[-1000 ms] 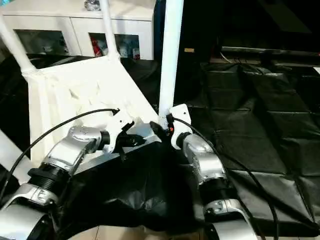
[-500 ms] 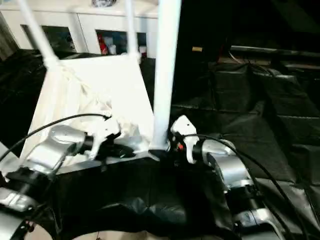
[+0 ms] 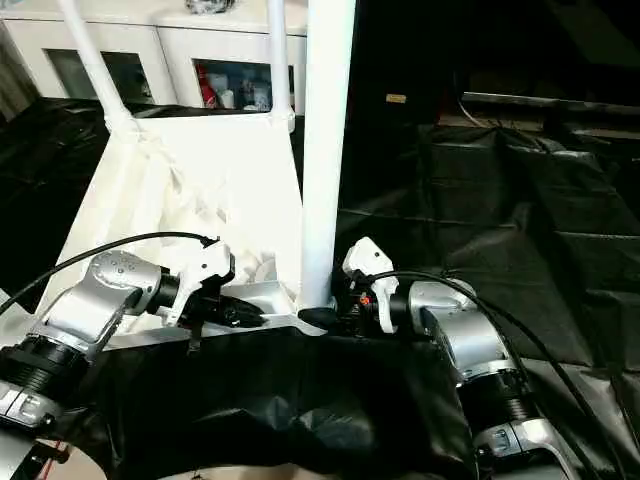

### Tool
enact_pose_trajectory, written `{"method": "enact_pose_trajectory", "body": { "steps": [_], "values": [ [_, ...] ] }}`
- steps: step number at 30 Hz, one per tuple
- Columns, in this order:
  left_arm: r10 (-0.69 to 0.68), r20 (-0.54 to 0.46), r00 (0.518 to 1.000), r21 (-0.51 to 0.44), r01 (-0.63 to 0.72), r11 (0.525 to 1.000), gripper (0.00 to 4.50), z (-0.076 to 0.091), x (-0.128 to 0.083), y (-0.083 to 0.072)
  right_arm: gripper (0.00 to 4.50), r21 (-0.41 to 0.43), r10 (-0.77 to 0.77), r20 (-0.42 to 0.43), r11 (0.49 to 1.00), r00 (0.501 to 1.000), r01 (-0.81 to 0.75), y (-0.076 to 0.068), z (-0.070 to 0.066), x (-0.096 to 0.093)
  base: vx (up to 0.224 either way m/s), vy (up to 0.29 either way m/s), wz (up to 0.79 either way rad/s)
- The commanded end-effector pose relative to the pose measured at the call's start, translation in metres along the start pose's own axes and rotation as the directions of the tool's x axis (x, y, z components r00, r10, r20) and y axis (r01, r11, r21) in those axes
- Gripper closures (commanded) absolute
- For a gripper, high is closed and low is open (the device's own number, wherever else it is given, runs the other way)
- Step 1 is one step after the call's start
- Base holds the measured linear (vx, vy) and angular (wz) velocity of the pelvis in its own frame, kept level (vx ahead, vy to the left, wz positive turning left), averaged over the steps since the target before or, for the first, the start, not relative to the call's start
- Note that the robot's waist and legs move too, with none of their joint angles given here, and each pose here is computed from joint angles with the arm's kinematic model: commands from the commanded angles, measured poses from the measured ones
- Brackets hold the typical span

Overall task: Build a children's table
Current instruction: Rotate leg to tighten

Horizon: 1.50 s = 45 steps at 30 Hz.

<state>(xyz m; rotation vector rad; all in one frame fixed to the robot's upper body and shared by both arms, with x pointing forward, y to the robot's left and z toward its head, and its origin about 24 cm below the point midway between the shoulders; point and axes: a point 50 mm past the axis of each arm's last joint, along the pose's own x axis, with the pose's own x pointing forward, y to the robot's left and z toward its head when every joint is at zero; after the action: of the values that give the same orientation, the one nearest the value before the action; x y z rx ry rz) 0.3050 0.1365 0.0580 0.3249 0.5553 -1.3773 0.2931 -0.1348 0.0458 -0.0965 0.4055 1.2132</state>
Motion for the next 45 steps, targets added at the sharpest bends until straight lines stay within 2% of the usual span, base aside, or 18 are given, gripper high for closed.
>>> {"method": "enact_pose_trajectory", "body": {
  "steps": [1, 2, 5, 6, 9, 10, 14, 16, 17, 19, 21, 26, 27, 34, 39, 40, 45],
  "values": [
    [0.042, 0.046, 0.998, 0.011, -0.042, 0.999, 4.50, 0.013, 0.013, 0.002, 1.83, 0.025, 0.117, 0.016, 0.993, 0.993, -0.117, 0.020, -0.004, 0.023, 0.000, 0.000, 0.00],
    [0.100, 0.060, 0.993, -0.008, -0.099, 0.995, 4.50, 0.016, 0.017, 0.006, 1.85, 0.028, 0.061, 0.040, 0.998, 0.997, -0.062, 0.018, -0.005, 0.027, 0.000, 0.000, 0.00],
    [0.176, 0.082, 0.981, -0.038, -0.174, 0.984, 4.50, 0.021, 0.024, 0.012, 1.85, 0.075, -0.085, 0.035, 0.994, 0.996, 0.082, 0.010, -0.009, 0.037, 0.000, 0.000, 0.00],
    [0.221, 0.096, 0.971, -0.059, -0.216, 0.975, 4.50, 0.026, 0.029, 0.015, 1.85, 0.105, -0.188, 0.026, 0.977, 0.982, 0.185, 0.004, -0.011, 0.045, 0.000, 0.000, 0.00],
    [0.244, 0.106, 0.964, -0.074, -0.237, 0.969, 4.50, 0.029, 0.033, 0.016, 1.85, 0.132, -0.252, 0.022, 0.960, 0.967, 0.247, 0.001, -0.011, 0.050, -0.017, -0.002, 0.00],
    [0.286, 0.117, 0.951, -0.092, -0.276, 0.957, 4.50, 0.035, 0.040, 0.017, 1.85, 0.183, -0.358, 0.013, 0.919, 0.934, 0.349, -0.004, -0.011, 0.059, 0.000, 0.000, 0.00],
    [0.316, 0.127, 0.940, -0.107, -0.304, 0.947, 4.50, 0.040, 0.045, 0.018, 1.85, 0.217, -0.416, 0.004, 0.888, 0.909, 0.405, -0.005, -0.010, 0.066, 0.000, 0.000, 0.00],
    [0.344, 0.139, 0.929, -0.122, -0.328, 0.937, 4.50, 0.045, 0.051, 0.018, 1.85, 0.233, -0.447, 0.012, 0.871, 0.894, 0.432, -0.003, -0.006, 0.076, 0.000, 0.000, 0.00],
    [0.351, 0.142, 0.926, -0.126, -0.335, 0.934, 4.50, 0.046, 0.052, 0.018, 1.50, 0.236, -0.455, 0.014, 0.867, 0.891, 0.439, -0.002, -0.005, 0.079, 0.000, 0.000, 0.00],
    [0.308, 0.161, 0.938, -0.106, -0.293, 0.950, 4.50, 0.050, 0.057, 0.011, 1.50, 0.196, -0.370, 0.065, 0.915, 0.927, 0.352, 0.010, 0.003, 0.091, 0.000, 0.000, 0.00],
    [0.288, 0.166, 0.943, -0.096, -0.276, 0.956, 4.50, 0.050, 0.057, 0.009, 1.10, 0.192, -0.337, 0.083, 0.929, 0.938, 0.317, 0.013, 0.004, 0.092, 0.000, 0.000, 0.00],
    [0.214, 0.163, 0.963, -0.044, -0.210, 0.977, 4.50, 0.041, 0.047, 0.004, 0.78, 0.126, -0.226, 0.086, 0.969, 0.970, 0.214, 0.011, 0.005, 0.076, 0.000, 0.000, 0.00],
    [0.214, 0.163, 0.963, -0.044, -0.210, 0.977, 4.50, 0.041, 0.047, 0.004, 0.78, 0.126, -0.226, 0.086, 0.969, 0.970, 0.214, 0.011, 0.005, 0.076, 0.000, 0.000, 0.00],
    [0.131, 0.106, 0.986, -0.008, -0.131, 0.991, 4.50, 0.025, 0.028, 0.000, 0.78, 0.038, -0.065, 0.060, 0.997, 0.996, 0.063, 0.004, 0.001, 0.042, 0.000, 0.000, 0.00],
    [0.094, 0.073, 0.993, -0.004, -0.094, 0.996, 4.50, 0.017, 0.019, -0.002, 0.78, 0.009, -0.016, 0.054, 1.000, 0.998, 0.015, 0.004, 0.002, 0.033, 0.000, 0.000, 0.00],
    [0.062, 0.037, 0.997, -0.012, -0.061, 0.998, 4.50, 0.009, 0.007, -0.004, 0.78, -0.004, 0.028, 0.052, 1.000, 0.998, -0.028, 0.006, 0.004, 0.028, 0.000, 0.000, 0.00],
    [0.012, -0.001, 1.000, -0.029, -0.012, 0.999, 4.50, -0.001, -0.009, -0.011, 0.78, -0.024, 0.077, 0.051, 0.997, 0.996, -0.076, 0.009, 0.006, 0.029, 0.000, 0.000, 0.00]
  ]
}}
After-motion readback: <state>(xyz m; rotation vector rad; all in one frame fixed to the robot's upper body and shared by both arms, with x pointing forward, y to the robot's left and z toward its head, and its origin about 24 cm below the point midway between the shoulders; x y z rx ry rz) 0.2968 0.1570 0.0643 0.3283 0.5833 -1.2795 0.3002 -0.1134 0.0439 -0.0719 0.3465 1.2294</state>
